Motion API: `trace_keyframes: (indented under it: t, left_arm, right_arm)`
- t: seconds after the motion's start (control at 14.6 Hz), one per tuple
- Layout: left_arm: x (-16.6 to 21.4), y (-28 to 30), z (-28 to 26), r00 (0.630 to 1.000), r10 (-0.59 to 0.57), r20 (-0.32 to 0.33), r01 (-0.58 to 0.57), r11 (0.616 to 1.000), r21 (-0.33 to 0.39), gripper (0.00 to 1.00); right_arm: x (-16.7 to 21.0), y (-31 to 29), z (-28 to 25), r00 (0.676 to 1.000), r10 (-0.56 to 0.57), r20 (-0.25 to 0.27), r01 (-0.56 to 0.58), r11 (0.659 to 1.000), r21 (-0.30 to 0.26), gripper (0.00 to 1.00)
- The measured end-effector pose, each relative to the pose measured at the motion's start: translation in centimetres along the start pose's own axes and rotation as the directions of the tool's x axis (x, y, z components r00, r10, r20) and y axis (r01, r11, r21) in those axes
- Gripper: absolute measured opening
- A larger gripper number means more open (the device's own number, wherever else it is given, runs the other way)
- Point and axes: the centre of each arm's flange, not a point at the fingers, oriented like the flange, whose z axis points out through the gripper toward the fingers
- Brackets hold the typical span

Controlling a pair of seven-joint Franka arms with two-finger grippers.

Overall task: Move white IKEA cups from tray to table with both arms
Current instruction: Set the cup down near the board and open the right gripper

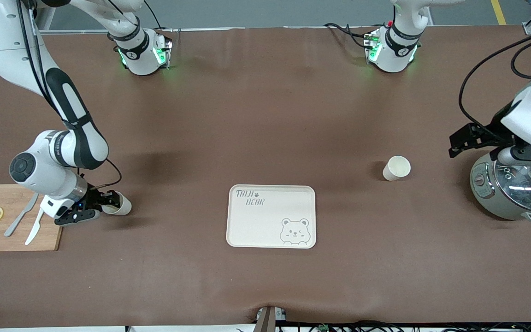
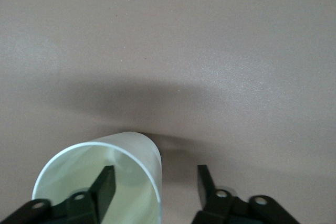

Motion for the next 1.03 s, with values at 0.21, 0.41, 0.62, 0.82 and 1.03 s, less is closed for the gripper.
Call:
trace_keyframes:
  t: [0.21,0.41,0.62,0.82,1.03]
  left_arm:
    - [-0.6,1.6,-1.4,1.0,0.001,0.012,-0.001,1.0,0.003,1.0]
    - [-0.7,1.2,-1.8,1.0,-0.007,0.011,0.007,1.0,0.005,1.0]
    - [-0.9,1.1,-1.7,1.0,0.004,0.024,-0.004,1.0,0.007,1.0]
    - [-1.5,0.6,-1.3,0.996,0.049,0.079,-0.053,0.997,0.051,1.0]
    - [-1.9,0.4,-0.9,0.991,0.059,0.12,-0.067,0.996,0.062,1.0]
  right_arm:
    - [1.2,0.2,-1.3,1.0,-0.002,-0.01,0.002,1.0,0.0,1.0]
    - [4.0,0.5,-5.2,1.0,-0.011,0.016,0.011,1.0,0.017,1.0]
    - [6.7,0.7,-11.7,0.997,-0.018,0.078,0.015,0.999,0.037,1.0]
    - [7.9,0.5,-20.8,0.987,0.019,0.157,-0.023,0.999,0.023,1.0]
    - [6.8,-0.3,-28.6,0.979,0.026,0.203,-0.026,1.0,-0.001,1.0]
